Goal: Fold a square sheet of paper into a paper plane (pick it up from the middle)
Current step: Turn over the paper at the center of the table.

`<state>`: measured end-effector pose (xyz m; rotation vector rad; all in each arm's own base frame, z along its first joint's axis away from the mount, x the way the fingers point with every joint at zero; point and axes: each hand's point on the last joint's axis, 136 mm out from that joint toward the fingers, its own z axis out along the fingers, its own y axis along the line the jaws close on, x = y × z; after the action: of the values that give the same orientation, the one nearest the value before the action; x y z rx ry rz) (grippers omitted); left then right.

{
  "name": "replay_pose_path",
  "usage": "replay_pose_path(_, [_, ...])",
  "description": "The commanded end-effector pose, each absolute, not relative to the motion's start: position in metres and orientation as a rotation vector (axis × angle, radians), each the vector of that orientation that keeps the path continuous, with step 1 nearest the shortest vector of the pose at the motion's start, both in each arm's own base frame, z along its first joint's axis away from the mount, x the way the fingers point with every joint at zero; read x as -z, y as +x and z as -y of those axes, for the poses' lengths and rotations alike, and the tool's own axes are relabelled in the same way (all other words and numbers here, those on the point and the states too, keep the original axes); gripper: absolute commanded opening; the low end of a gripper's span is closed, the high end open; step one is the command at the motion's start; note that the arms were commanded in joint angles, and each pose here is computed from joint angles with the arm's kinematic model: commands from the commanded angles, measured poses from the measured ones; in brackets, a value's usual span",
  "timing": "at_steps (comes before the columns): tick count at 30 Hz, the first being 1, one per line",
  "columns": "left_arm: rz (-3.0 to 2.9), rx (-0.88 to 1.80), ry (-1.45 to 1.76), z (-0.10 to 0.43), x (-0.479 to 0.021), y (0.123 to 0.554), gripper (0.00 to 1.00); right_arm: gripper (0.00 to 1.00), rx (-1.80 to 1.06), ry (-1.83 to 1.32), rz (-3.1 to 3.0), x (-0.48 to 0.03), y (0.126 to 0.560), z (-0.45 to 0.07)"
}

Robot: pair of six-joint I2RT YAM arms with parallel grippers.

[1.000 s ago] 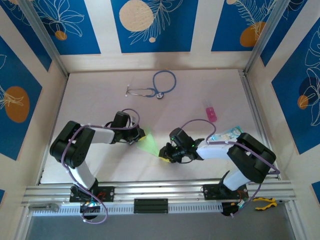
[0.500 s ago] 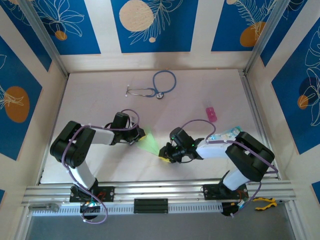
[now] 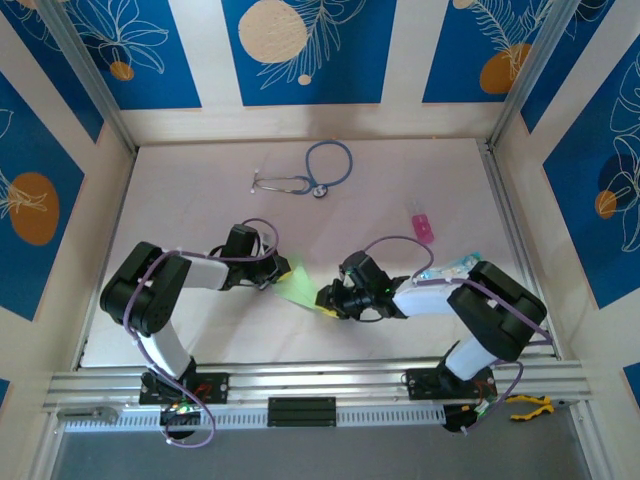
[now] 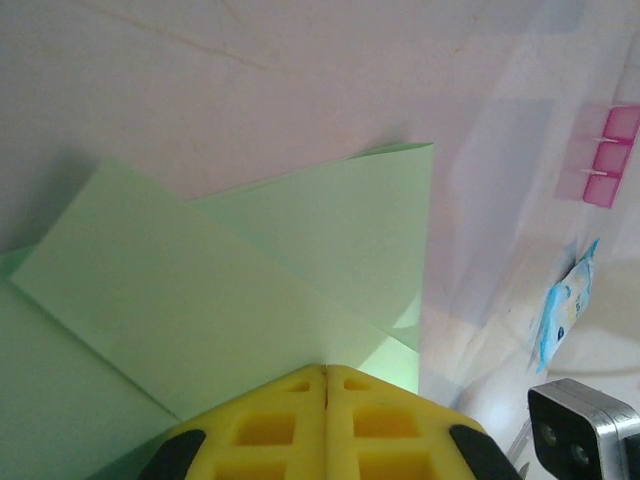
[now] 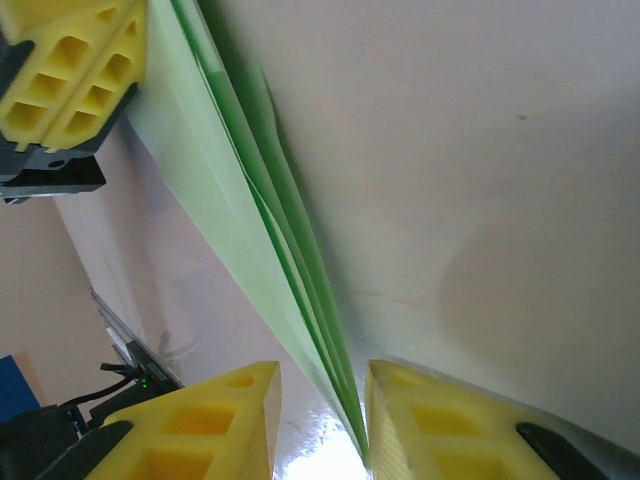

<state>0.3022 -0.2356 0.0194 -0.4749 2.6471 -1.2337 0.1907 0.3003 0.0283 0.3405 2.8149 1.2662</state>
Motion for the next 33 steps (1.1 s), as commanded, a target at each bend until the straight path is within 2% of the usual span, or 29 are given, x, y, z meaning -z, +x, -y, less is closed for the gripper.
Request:
replay_pose_path(1, [-2.707, 1.159, -0.551, 0.224, 0.002, 0.293, 0.06, 0.28, -1.305, 0.295, -2.815, -0.025, 0.188, -0.303])
replay_pose_path(12, [-2.703, 1.167, -0.557, 0.224, 0.001, 0.292, 0.06, 0.26, -1.327, 0.251, -2.781, -0.026, 0.193, -0.302])
replay_pose_path(21, [-2.669, 1.209, -0.539, 0.23, -0.01, 0.295, 0.08, 0.15, -1.372, 0.184, -2.75, -0.031, 0.193, -0.305])
replay_pose_path(26, [-2.61, 1.25, -0.502, 0.234, -0.031, 0.301, 0.15, 0.09, -1.371, 0.174, -2.748, -0.032, 0.191, -0.303])
replay_pose_path(30, [-2.552, 1.27, -0.456, 0.236, -0.056, 0.303, 0.28, 0.07, -1.352, 0.141, -2.722, -0.038, 0.191, -0.297])
replay_pose_path(33, [-2.518, 1.242, -0.406, 0.233, -0.077, 0.302, 0.31, 0.07, -1.272, 0.125, -2.715, -0.043, 0.191, -0.285])
